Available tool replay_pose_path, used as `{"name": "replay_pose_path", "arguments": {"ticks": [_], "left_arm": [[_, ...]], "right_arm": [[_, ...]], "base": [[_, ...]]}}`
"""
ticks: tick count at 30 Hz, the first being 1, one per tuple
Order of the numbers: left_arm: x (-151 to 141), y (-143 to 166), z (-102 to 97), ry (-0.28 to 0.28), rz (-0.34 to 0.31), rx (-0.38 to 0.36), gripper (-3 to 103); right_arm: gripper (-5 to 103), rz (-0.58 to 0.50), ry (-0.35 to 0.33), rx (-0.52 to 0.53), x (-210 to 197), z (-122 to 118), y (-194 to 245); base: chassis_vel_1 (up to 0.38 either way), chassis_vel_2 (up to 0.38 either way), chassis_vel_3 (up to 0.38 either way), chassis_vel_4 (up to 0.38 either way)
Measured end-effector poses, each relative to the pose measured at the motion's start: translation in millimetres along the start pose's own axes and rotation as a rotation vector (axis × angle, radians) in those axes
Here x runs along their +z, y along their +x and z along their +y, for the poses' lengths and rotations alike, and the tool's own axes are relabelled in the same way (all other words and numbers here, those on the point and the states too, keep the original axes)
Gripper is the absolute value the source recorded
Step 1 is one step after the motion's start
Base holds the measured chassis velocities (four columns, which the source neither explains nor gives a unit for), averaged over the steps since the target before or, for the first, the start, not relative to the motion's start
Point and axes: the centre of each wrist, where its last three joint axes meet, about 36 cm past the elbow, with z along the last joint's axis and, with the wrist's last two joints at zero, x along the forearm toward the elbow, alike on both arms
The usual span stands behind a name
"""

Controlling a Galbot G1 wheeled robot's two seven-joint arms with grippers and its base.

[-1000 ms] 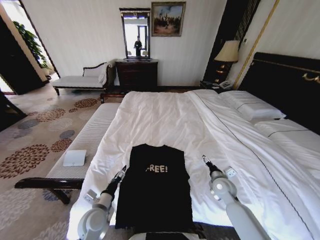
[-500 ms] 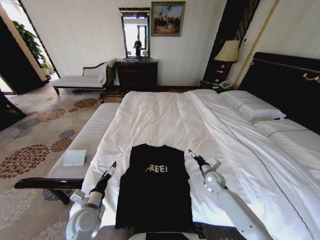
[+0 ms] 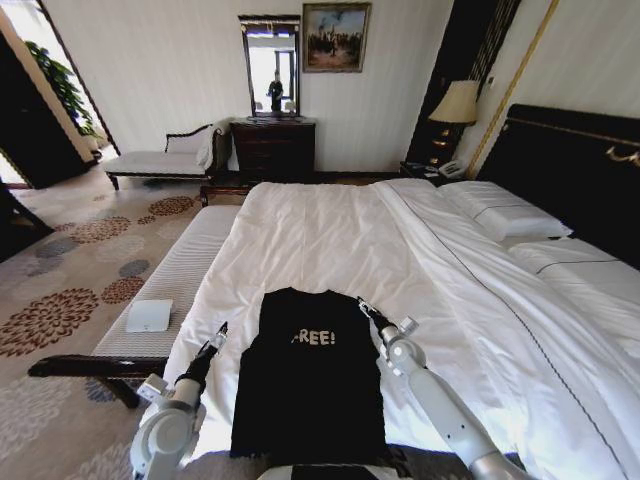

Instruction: Fold the clothes on the bed.

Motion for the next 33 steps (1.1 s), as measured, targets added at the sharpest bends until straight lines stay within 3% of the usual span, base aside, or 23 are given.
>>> {"name": "replay_pose_path", "arguments": {"ticks": [1,4,5,7,9,10,13,17,19,22,33], "left_arm": [[0,0,0.0,0.000,0.000,0.000,100],[0,-4,2.2,0.002,0.004,-0.004,100],[0,-5,2.7,0.002,0.004,-0.004,100],[1,-11,7.4,0.004,0.011,-0.012,100],[2,-13,8.0,0.005,0.013,-0.013,100],[3,-15,8.6,0.007,0.016,-0.013,100],[5,-17,9.0,0.009,0.020,-0.013,100],[8,-20,8.9,0.010,0.028,-0.013,100],[9,-20,8.9,0.009,0.029,-0.014,100],[10,-21,9.2,0.008,0.032,-0.015,100],[5,-35,8.0,-0.004,0.028,0.002,100]], "right_arm": [[89,0.000,0.000,0.000,0,0,0],[72,-0.004,-0.007,0.005,6,2,-4],[72,-0.005,-0.007,0.007,6,3,-5],[49,-0.015,0.000,0.044,11,-3,-2],[49,-0.018,0.000,0.052,12,-4,-2],[38,-0.023,-0.001,0.063,12,-7,0],[33,-0.028,0.001,0.074,12,-10,3],[12,-0.041,0.015,0.077,8,-12,6],[12,-0.043,0.019,0.078,8,-12,6],[1,-0.048,0.023,0.078,9,-11,5],[0,-0.127,0.045,0.072,1,-1,7]], "base": [[0.000,0.000,0.000,0.000],[0.000,0.000,0.000,0.000],[0.000,0.000,0.000,0.000],[0.000,0.000,0.000,0.000],[0.000,0.000,0.000,0.000],[0.000,0.000,0.000,0.000],[0.000,0.000,0.000,0.000],[0.000,0.000,0.000,0.000],[0.000,0.000,0.000,0.000],[0.000,0.000,0.000,0.000],[0.000,0.000,0.000,0.000]]}}
